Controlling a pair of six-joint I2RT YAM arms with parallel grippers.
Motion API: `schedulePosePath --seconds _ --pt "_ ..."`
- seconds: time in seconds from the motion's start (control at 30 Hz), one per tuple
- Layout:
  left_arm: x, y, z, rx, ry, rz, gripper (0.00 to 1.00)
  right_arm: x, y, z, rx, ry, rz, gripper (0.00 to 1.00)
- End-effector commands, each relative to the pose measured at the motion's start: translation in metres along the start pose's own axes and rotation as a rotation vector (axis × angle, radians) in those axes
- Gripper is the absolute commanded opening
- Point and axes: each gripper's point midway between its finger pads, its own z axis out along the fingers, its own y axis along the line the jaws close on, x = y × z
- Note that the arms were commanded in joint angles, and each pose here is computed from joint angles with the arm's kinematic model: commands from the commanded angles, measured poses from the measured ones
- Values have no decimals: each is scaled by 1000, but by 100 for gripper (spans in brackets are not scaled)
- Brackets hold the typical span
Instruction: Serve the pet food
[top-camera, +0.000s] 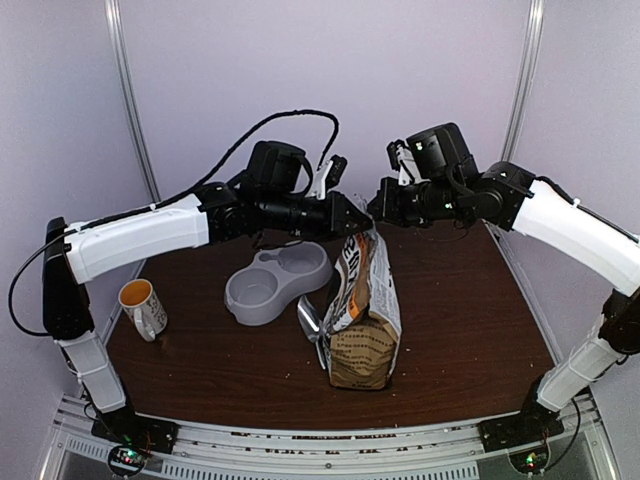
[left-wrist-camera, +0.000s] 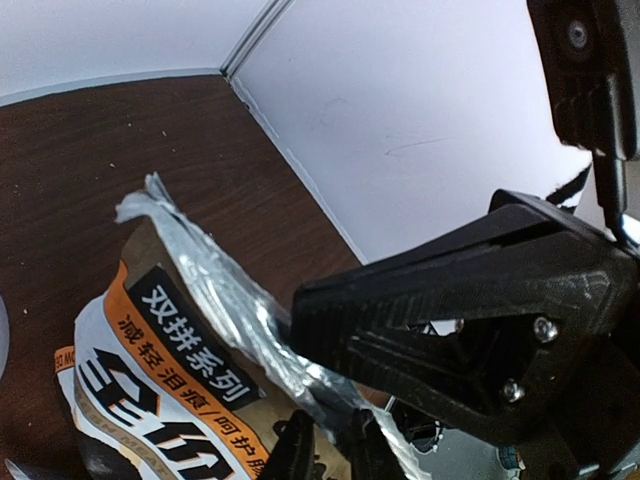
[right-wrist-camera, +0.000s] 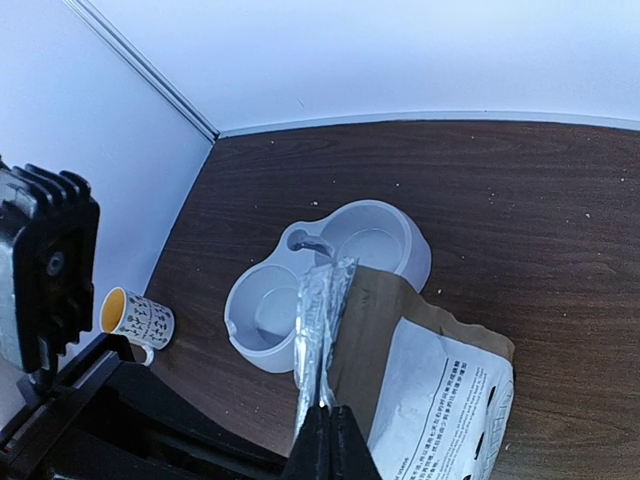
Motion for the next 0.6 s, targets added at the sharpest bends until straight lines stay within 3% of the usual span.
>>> schedulePosePath --seconds 0.0,0.27,0.43,0.57 --pt "10 7 16 0 38 -26 15 0 0 -8 -12 8 -40 0" --pt "0 -3 14 46 -13 -19 0 2 -6 -13 12 17 -81 0" --pt "-2 -2 11 36 -26 -20 0 1 -15 -25 53 12 -148 0" --pt "-1 -1 11 35 -25 -21 0 4 -17 -34 55 26 -187 10"
